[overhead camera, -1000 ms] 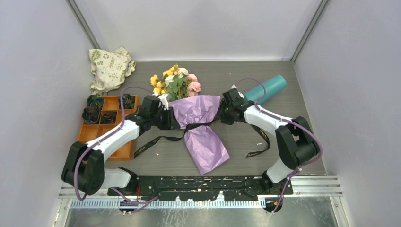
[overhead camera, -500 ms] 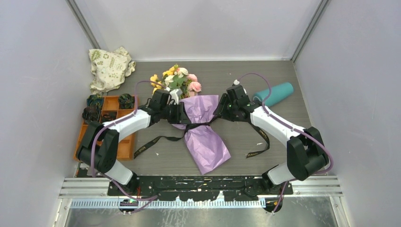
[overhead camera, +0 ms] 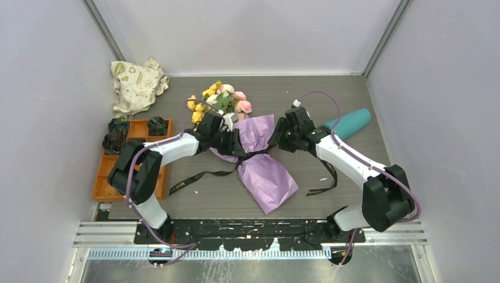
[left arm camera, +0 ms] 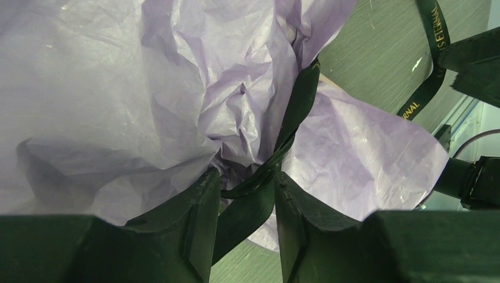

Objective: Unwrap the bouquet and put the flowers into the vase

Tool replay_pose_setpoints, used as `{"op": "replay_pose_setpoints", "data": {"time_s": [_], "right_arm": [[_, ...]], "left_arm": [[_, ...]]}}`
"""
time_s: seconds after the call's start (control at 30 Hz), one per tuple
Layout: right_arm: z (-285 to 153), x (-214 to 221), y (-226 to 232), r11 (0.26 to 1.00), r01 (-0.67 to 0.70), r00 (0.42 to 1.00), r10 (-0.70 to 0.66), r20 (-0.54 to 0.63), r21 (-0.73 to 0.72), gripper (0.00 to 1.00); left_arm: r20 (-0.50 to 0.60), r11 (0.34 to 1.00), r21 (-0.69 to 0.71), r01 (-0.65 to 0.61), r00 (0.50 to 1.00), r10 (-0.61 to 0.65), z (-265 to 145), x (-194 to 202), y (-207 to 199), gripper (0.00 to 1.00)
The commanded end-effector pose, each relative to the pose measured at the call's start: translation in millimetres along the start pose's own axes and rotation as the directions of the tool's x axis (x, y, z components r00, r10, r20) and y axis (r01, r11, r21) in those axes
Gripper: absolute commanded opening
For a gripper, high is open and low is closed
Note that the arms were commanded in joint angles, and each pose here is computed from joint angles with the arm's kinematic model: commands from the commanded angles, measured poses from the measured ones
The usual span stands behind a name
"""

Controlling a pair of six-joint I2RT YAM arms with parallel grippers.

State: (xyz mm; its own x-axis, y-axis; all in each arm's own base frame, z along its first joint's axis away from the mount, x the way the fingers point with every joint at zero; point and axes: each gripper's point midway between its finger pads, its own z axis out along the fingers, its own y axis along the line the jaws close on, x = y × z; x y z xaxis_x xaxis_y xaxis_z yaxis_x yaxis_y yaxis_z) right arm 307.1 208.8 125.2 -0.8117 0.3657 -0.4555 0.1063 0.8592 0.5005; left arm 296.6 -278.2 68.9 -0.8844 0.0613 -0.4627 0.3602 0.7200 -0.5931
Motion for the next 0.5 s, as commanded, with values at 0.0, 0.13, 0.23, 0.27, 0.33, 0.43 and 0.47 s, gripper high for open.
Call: {"op": "replay_pose_setpoints", "data": {"time_s": [0.0,0.13,0.23,0.27,0.33,0.43,0.47], "right_arm": [[-5,2,4,1.0,0.011,1.0,-0.011,0.009,-0.027,0.54],[1,6,0,1.0,0.012,1.0,-0.012,-0.002,-0.023,0.54],[8,9,-1,1.0,0.011,1.0,-0.011,-0.018,-0.02,0.54],[11,9,0,1.0,0.01,1.0,-0.011,-0.024,-0.024,0.54],[15,10,1,1.0,0.008,0.999,-0.009,-0.035,-0.025,0.54],[25,12,3,1.0,0.003,0.998,-0.004,-0.058,-0.027,0.54],[27,13,5,0.999,0.0,0.998,-0.002,-0.066,-0.033,0.54]], "left_arm": [[-0.007,0.998,0.033,-0.055,0.998,0.055,9,-3,-16,0.38],[-0.035,0.997,0.026,-0.066,0.997,0.067,17,6,-15,0.25],[-0.052,0.997,0.021,-0.068,0.996,0.069,23,12,-13,0.12],[-0.056,0.997,0.023,-0.068,0.996,0.07,24,14,-13,0.08],[-0.059,0.997,0.024,-0.069,0.996,0.07,26,16,-14,0.01],[-0.036,0.997,0.027,-0.068,0.997,0.069,22,14,-17,0.0],[-0.022,0.997,0.026,-0.068,0.997,0.069,19,12,-18,0.0]]}}
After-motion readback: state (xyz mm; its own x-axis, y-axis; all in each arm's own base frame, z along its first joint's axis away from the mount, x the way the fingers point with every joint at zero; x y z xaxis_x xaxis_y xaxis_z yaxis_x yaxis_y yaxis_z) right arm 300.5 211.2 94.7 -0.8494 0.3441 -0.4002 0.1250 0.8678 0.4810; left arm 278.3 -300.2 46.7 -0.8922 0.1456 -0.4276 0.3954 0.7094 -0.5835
